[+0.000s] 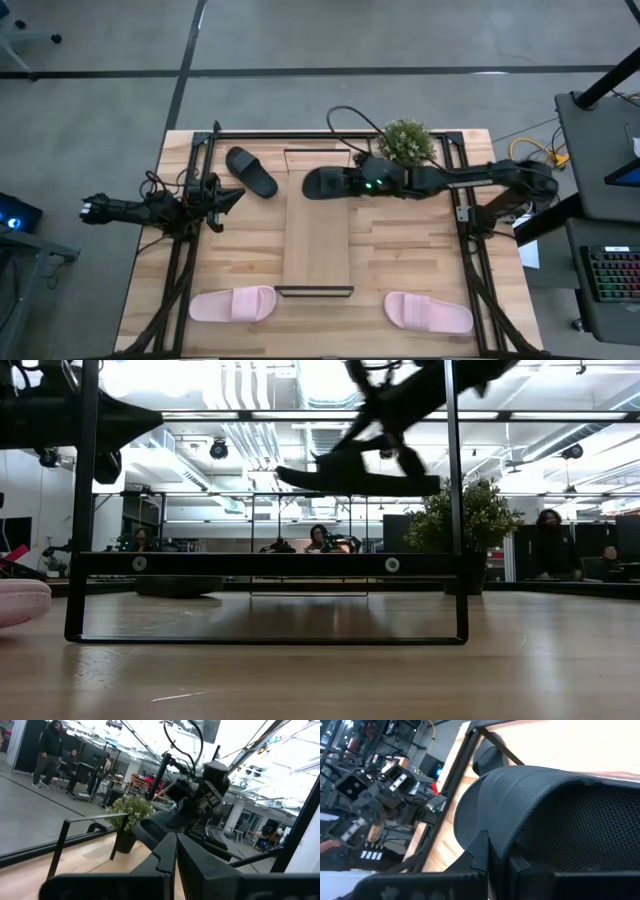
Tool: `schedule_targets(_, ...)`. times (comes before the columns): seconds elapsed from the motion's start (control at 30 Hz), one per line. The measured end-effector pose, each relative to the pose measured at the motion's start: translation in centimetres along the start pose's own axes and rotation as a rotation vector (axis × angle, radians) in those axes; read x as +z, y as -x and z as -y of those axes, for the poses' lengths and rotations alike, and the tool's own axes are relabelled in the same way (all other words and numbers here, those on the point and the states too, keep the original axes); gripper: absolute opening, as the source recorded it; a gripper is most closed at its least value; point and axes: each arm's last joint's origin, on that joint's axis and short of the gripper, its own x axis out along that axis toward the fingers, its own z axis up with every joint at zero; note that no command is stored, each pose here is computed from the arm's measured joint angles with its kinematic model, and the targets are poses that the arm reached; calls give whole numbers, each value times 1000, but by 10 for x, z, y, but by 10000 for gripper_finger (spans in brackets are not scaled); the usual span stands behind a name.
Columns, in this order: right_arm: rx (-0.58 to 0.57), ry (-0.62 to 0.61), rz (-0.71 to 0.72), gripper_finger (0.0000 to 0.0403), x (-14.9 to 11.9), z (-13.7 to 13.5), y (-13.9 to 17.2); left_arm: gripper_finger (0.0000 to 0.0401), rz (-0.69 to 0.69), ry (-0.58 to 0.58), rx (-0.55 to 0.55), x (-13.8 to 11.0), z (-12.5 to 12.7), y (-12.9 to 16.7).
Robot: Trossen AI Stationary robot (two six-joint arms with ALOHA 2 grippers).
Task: Pick and place slides into the shelf
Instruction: Put the right black slide on the shelf
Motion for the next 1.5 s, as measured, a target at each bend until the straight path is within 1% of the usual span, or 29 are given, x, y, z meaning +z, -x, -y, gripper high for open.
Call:
schedule_targets(0.13,16,-7,-36,11,15,-9,-26,0,5,4,-2,1,0,0)
schedule_targets(0.23,22,-11,-42,11,19,-16,-44,0,4,4,-3,1,0,0)
schedule_targets(0.33,27,-15,-59,11,20,-20,-57,0,5,5,-3,1,0,0)
schedule_targets(0.47,-12,-20,-74,11,16,-18,-72,0,5,5,-3,2,0,0)
schedule_targets(0.53,-40,-33,-60,11,14,-15,-77,0,5,3,-3,2,1,0)
schedule_targets(0.63,-55,-37,-25,11,16,-13,-81,0,6,3,-3,2,1,0)
schedule_targets(0.7,-48,-69,-6,11,18,-12,-83,0,5,3,-3,2,1,0)
schedule_targets(0.87,-46,-98,4,11,21,-7,-88,0,4,2,-2,1,0,0)
schedule_targets(1.07,-50,-125,-10,11,25,3,-96,0,5,0,-3,2,1,0)
schedule_targets(1.23,-27,-137,-12,11,31,7,-101,0,5,0,-3,2,1,0)
schedule_targets(1.5,-39,-149,-43,11,36,16,-105,0,4,-2,-2,1,0,0)
